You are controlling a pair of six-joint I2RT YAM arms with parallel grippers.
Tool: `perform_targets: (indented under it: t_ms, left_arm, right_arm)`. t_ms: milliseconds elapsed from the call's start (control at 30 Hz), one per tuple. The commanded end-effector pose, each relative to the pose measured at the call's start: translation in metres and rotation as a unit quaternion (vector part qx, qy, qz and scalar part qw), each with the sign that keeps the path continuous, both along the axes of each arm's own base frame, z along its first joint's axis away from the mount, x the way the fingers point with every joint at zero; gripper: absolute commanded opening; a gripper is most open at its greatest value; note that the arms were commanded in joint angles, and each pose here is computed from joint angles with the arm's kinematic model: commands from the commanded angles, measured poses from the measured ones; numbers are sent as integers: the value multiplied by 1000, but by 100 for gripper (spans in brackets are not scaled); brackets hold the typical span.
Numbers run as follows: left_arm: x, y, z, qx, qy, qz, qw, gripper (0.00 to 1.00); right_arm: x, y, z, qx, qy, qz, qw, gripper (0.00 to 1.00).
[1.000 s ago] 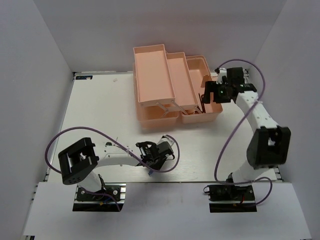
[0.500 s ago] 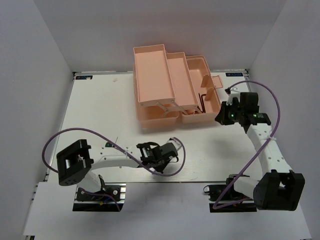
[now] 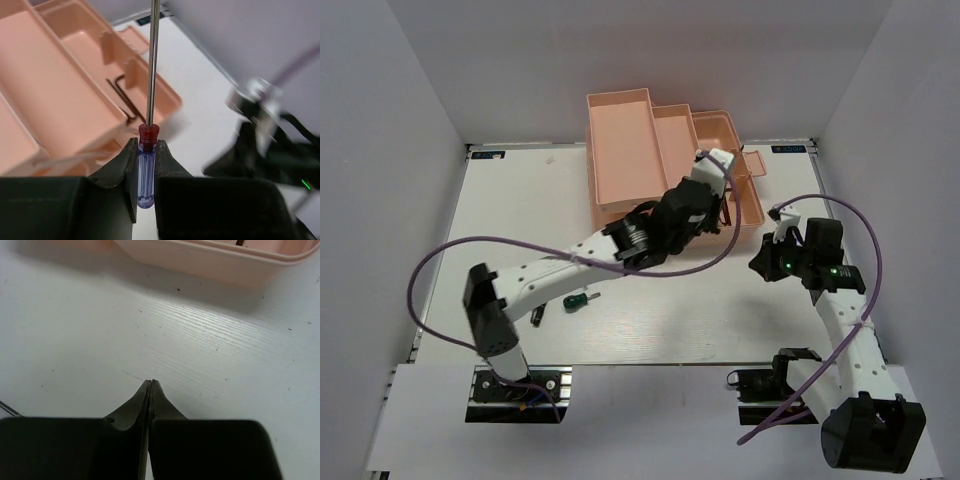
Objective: Sort the tools into containers
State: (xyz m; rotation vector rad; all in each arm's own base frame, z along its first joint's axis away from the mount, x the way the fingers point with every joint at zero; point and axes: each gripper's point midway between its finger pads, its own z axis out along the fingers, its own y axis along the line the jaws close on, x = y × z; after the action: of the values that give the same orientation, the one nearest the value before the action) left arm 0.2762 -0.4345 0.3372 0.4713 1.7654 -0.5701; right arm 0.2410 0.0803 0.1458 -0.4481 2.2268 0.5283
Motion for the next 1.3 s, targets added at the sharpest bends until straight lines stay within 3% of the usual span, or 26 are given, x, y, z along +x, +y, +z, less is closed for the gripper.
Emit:
perform_targets:
  t_ms: [0, 100, 167, 233, 267, 367, 433, 467, 500, 633, 767, 833, 867, 900, 933, 967, 1000, 1033, 1100, 1133, 1167, 1200, 1233, 1267]
  left_arm:
    - [60, 3, -1, 19, -33, 91, 995, 0]
    - [95, 4, 10, 11, -51, 138, 989, 0]
    - [115, 3, -5, 28, -62, 168, 983, 0]
    - [129, 5, -10, 34, -69, 184, 980, 0]
    - [141, 8, -20, 47, -70, 196, 977, 0]
    - [161, 14, -25, 49, -67, 207, 975, 0]
    - [172, 14, -35, 60, -58, 199, 976, 4]
    - [171, 13, -33, 60, -57, 194, 978, 9]
    - [176, 14, -39, 67, -53, 193, 977, 33]
    - [175, 13, -33, 57, -48, 177, 981, 72]
    - [164, 19, 8, 26, -61, 163, 984, 84]
    - [149, 30, 38, 12, -69, 159, 985, 82]
    - [140, 34, 38, 19, -65, 154, 986, 78]
    - [123, 55, 72, -11, -73, 157, 985, 69]
    - [112, 66, 81, -22, -73, 152, 985, 57]
    - [102, 79, 54, 0, -52, 152, 987, 18]
    - [89, 95, 53, -5, -43, 154, 987, 6]
    - [64, 133, 52, -28, -30, 165, 985, 0]
    - [39, 183, 45, -43, -22, 207, 977, 1]
    - [24, 205, 1, -15, 8, 224, 974, 10]
    - [10, 228, -8, -21, 19, 243, 970, 26]
    - [-11, 267, 4, -57, 12, 273, 960, 56]
    - [-26, 293, -40, -29, 53, 313, 948, 73]
    - [-39, 308, -55, -35, 76, 325, 942, 73]
  right_arm:
    - [5, -4, 1, -6, -18, -4, 1000, 0]
    - [3, 0, -1, 4, -12, 4, 1000, 0]
    - [-2, 6, -1, 17, -5, 17, 1000, 0]
    - [-7, 9, -2, 23, 4, 32, 999, 13]
    - [-10, 15, 1, 37, 2, 47, 998, 25]
    - [-17, 25, 3, 55, -2, 79, 995, 37]
    - [-24, 32, 2, 65, -3, 112, 992, 55]
    - [-32, 40, 6, 80, -9, 148, 986, 61]
    - [-40, 46, 5, 92, 1, 170, 981, 72]
    - [-59, 69, 18, 147, -34, 280, 948, 76]
    - [-70, 86, 17, 140, -87, 378, 911, 76]
    - [-68, 94, 16, 119, -107, 411, 897, 76]
    - [-66, 96, 10, 104, -113, 425, 892, 74]
    - [-69, 105, 8, 87, -128, 461, 874, 73]
    - [-72, 109, 5, 78, -133, 475, 866, 71]
    - [-71, 112, -1, 66, -134, 488, 860, 70]
    - [-65, 117, -5, 45, -169, 511, 842, 68]
    - [-79, 129, -12, 43, -171, 546, 819, 65]
    - [-69, 145, -26, 9, -196, 569, 799, 61]
    - [-75, 155, -30, 5, -199, 588, 784, 59]
    - [-66, 172, -32, -15, -222, 599, 769, 55]
    - [-51, 179, -42, -52, -226, 590, 773, 54]
    - [-52, 193, -41, -58, -223, 590, 774, 56]
    - [-49, 204, -51, -90, -216, 594, 769, 58]
